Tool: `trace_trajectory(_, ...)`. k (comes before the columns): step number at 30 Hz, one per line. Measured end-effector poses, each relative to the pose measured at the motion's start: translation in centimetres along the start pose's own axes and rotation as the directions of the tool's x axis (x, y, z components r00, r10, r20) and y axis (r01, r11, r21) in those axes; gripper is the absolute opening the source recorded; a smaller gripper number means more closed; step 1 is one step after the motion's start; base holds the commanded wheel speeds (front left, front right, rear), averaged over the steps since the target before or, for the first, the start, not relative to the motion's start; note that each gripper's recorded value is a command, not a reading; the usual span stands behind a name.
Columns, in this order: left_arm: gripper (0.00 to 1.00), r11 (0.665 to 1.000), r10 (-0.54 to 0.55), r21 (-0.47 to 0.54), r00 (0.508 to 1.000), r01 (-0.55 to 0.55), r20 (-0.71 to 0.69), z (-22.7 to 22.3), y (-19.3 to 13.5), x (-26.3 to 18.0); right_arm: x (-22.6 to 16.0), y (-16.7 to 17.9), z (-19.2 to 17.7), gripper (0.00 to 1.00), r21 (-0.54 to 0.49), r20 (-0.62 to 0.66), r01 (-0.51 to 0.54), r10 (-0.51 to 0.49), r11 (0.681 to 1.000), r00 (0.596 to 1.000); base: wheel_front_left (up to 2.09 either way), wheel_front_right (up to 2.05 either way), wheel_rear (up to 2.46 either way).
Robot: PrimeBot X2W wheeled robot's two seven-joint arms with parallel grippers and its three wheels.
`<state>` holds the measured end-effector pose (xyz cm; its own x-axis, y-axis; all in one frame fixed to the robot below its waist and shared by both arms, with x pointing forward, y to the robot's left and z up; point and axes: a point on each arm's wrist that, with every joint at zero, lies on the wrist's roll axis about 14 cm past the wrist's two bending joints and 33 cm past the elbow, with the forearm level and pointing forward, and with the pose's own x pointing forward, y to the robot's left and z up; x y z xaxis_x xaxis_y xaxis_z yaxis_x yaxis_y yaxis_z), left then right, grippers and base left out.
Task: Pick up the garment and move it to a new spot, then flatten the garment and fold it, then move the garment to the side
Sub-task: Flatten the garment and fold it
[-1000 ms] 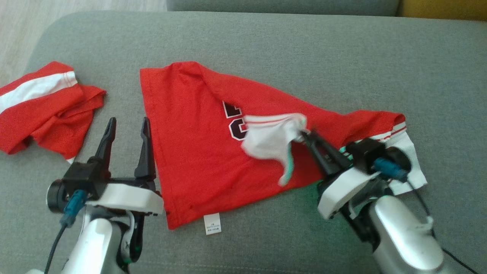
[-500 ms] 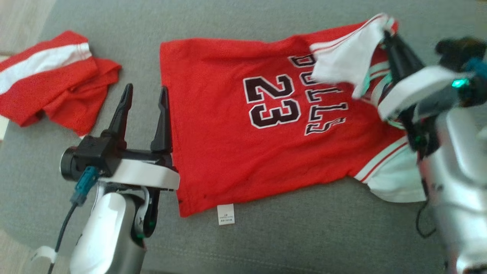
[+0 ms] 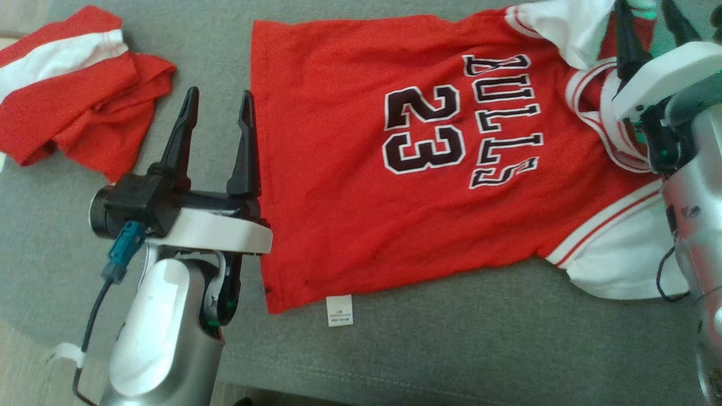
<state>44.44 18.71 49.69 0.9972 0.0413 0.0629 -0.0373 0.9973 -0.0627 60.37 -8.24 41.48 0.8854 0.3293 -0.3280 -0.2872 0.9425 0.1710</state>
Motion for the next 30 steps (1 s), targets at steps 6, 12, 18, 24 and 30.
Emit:
trace_trajectory(6, 1.00, 1.000, -0.023, 0.002, 1.000, 0.023, 0.016, 0.6, -0.7, 0.0, -1.7, -0.8, 2.8, 1.00, -0.037, 0.133, 0.019, -0.014, 0.999, 0.991, 0.00, 0.00, 0.00)
trace_trajectory(12, 1.00, 0.999, -0.038, -0.015, 0.999, 0.038, -0.004, 0.2, -1.3, -1.5, -5.4, -0.8, 6.4, 1.00, -0.103, 0.285, 0.027, 0.004, 0.994, 0.958, 0.00, 0.00, 0.00)
trace_trajectory(18, 1.00, 0.998, -0.056, -0.009, 0.998, 0.056, 0.011, 0.9, -1.7, -2.5, -11.2, -1.8, 5.6, 1.00, -0.149, 0.337, 0.066, -0.011, 0.987, 0.941, 0.00, 0.00, 0.00)
trace_trajectory(24, 1.00, 0.998, -0.067, -0.006, 0.998, 0.067, -0.013, 0.4, -1.8, -4.4, -17.0, -1.1, 3.7, 1.00, -0.144, 0.359, 0.093, -0.036, 0.985, 0.933, 0.00, 0.00, 0.00)
trace_trajectory(30, 1.00, 0.997, -0.076, -0.005, 0.996, 0.076, -0.038, -0.2, -2.1, -6.2, -21.6, 0.2, 2.1, 1.00, -0.103, 0.342, 0.124, -0.082, 0.987, 0.936, 0.00, 0.00, 0.00)
